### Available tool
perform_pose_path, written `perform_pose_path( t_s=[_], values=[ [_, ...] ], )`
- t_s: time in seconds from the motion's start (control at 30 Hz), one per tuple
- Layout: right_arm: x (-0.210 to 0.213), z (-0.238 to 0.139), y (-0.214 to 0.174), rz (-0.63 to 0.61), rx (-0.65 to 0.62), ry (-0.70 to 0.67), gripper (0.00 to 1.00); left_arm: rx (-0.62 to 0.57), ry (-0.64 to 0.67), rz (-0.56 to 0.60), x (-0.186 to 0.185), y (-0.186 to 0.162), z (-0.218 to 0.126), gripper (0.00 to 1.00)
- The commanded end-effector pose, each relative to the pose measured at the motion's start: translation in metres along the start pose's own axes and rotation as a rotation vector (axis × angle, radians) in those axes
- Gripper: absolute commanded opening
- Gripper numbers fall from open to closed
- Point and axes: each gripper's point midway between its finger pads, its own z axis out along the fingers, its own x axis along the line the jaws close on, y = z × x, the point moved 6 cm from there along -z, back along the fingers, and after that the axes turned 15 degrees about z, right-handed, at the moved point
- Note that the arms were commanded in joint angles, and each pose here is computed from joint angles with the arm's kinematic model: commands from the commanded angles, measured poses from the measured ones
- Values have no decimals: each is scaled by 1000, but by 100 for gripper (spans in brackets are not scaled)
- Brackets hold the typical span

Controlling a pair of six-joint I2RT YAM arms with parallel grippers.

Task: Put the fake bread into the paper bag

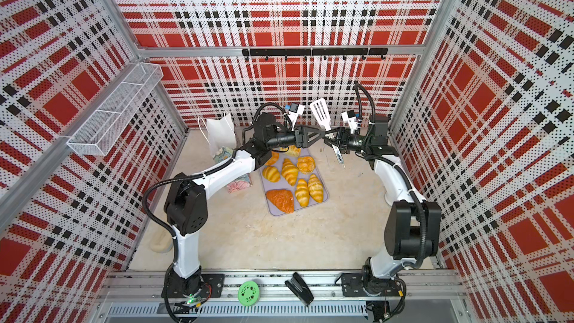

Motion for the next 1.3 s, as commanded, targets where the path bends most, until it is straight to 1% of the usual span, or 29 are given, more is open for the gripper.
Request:
perform_pose_path(
  t_s=[0.0, 0.07, 0.13, 0.2, 0.27, 0.37, 0.57, 0.63, 0.7, 0.8, 0.9, 1.03, 1.17, 1.27],
  values=[
    [-7, -11, -16, -89, 15, -167, 71, -30, 47, 30, -4, 20, -20, 84],
    [-12, -13, -18, -102, 6, -258, 70, -14, 68, 23, 0, 18, -25, 89],
    [-17, -13, -21, -132, 13, -368, 70, 9, 88, 10, 5, 14, -27, 90],
    [-20, -10, -24, -167, 32, -459, 71, 33, 108, -8, 10, 10, -30, 93],
    [-24, -8, -26, -189, 32, -532, 72, 58, 133, -20, 15, 7, -33, 93],
    [-30, -8, -27, -210, 13, -637, 68, 112, 188, -26, 22, 1, -40, 94],
    [-46, -8, -36, -247, 8, -889, 64, 223, 309, -30, 38, -7, -59, 96],
    [-49, -8, -39, -259, -4, -953, 64, 256, 333, -26, 41, -9, -65, 96],
    [-49, -7, -40, -261, -23, -993, 63, 289, 355, -19, 44, -10, -69, 96],
    [-50, -5, -41, -261, -66, -1056, 60, 322, 386, -16, 47, -12, -76, 96],
    [-51, -2, -45, -279, -82, -1118, 62, 346, 419, -21, 50, -15, -85, 97],
    [-56, 7, -54, -301, -53, -1182, 61, 376, 495, -21, 52, -14, -100, 97],
    [-61, 13, -68, -316, 6, -1207, 60, 423, 558, 35, 49, -14, -114, 99],
    [-63, 9, -78, -316, 38, -1223, 59, 447, 584, 68, 47, -14, -123, 100]
  ],
)
